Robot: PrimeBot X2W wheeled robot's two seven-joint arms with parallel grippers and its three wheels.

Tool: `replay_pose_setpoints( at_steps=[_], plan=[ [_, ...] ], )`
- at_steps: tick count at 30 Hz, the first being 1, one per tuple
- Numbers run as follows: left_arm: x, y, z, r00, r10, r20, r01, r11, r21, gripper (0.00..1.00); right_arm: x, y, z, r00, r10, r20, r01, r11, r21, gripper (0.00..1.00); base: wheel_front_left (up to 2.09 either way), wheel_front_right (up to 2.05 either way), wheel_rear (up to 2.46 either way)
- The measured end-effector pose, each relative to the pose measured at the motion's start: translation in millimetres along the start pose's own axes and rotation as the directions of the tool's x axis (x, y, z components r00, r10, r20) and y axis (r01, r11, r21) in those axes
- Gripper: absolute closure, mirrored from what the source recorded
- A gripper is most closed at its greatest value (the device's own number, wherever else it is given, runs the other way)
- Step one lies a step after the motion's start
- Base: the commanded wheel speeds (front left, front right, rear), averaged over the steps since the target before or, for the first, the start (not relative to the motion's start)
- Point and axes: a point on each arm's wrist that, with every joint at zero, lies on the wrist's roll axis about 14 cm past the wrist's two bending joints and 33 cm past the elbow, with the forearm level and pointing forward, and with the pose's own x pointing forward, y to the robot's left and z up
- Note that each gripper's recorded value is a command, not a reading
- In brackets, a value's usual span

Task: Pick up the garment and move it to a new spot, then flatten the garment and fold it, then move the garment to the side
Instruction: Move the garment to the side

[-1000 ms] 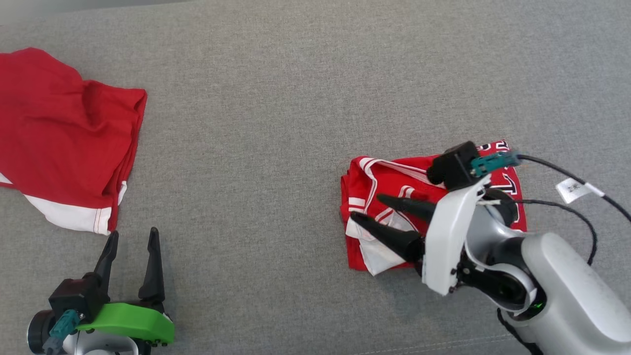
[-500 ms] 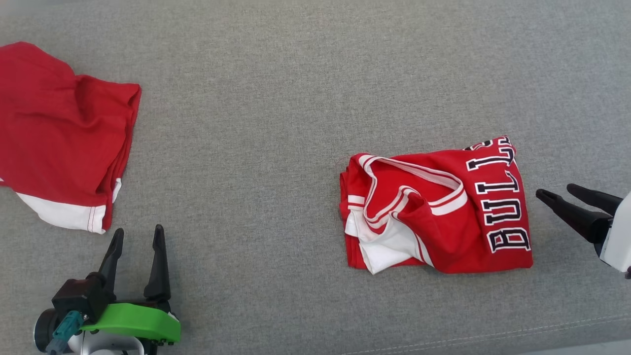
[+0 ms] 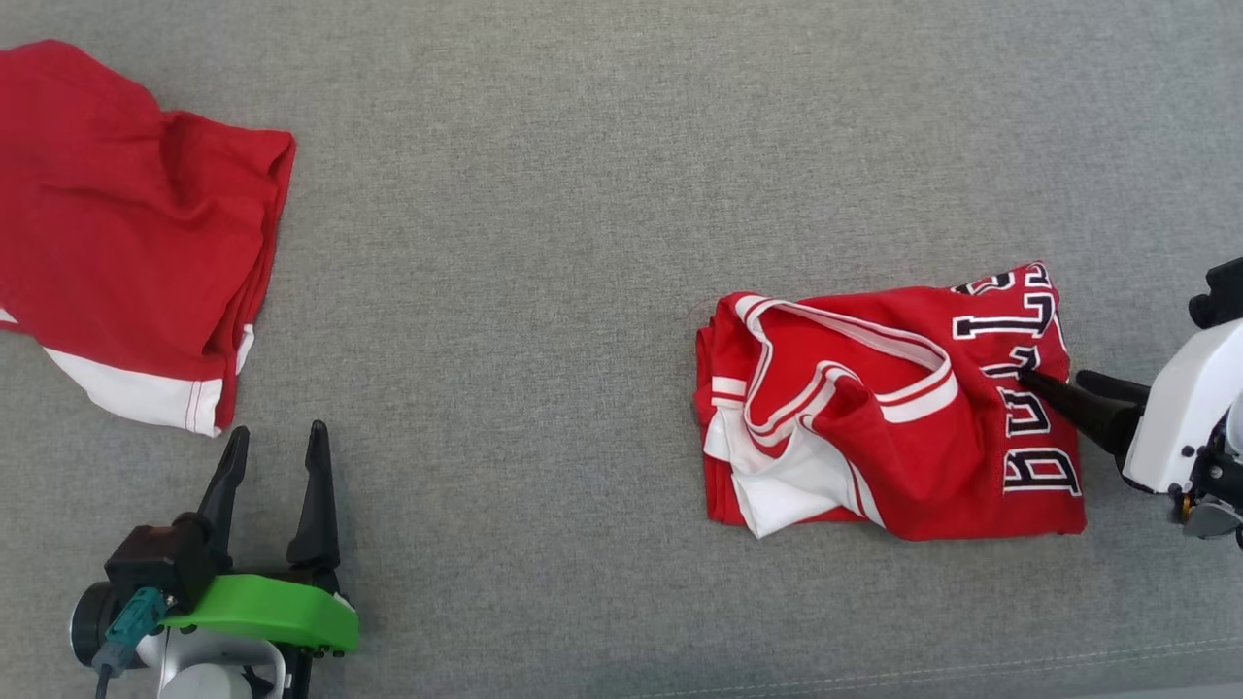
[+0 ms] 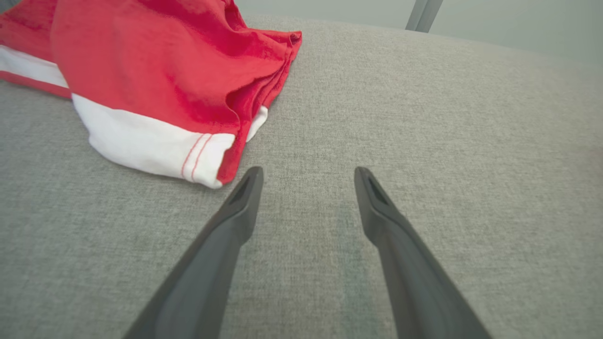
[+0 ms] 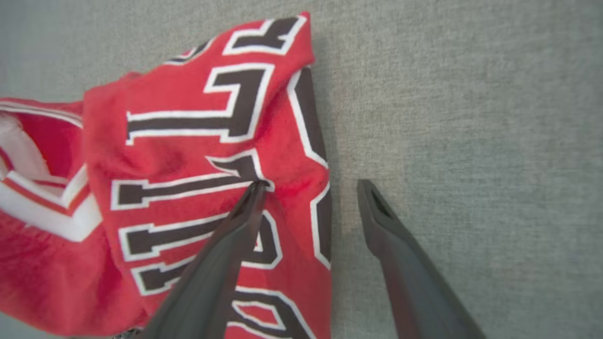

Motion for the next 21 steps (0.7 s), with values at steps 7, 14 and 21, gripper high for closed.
replay_pose_setpoints(
  at_steps=[7, 14, 21],
  plan=[
    [-3, 10, 2, 0.999, 0.038, 0.007, -0.038, 0.999, -0.01, 0.0, 24, 17, 6, 0.997, 0.081, -0.006, -0.081, 0.995, 0.053, 1.0, 0.0, 0.0, 0.0],
    [-9, 7, 10, 0.998, 0.053, 0.038, -0.051, 0.998, -0.048, 0.0, -2, 64, 43, 0.973, 0.22, 0.066, -0.215, 0.973, -0.084, 1.0, 0.0, 0.0, 0.0],
    [-18, -1, 20, 0.996, 0.054, 0.077, -0.048, 0.996, -0.074, 0.0, -50, 122, 55, 0.93, 0.364, 0.047, -0.339, 0.901, -0.27, 1.0, 0.0, 0.0, 0.0]
  ],
)
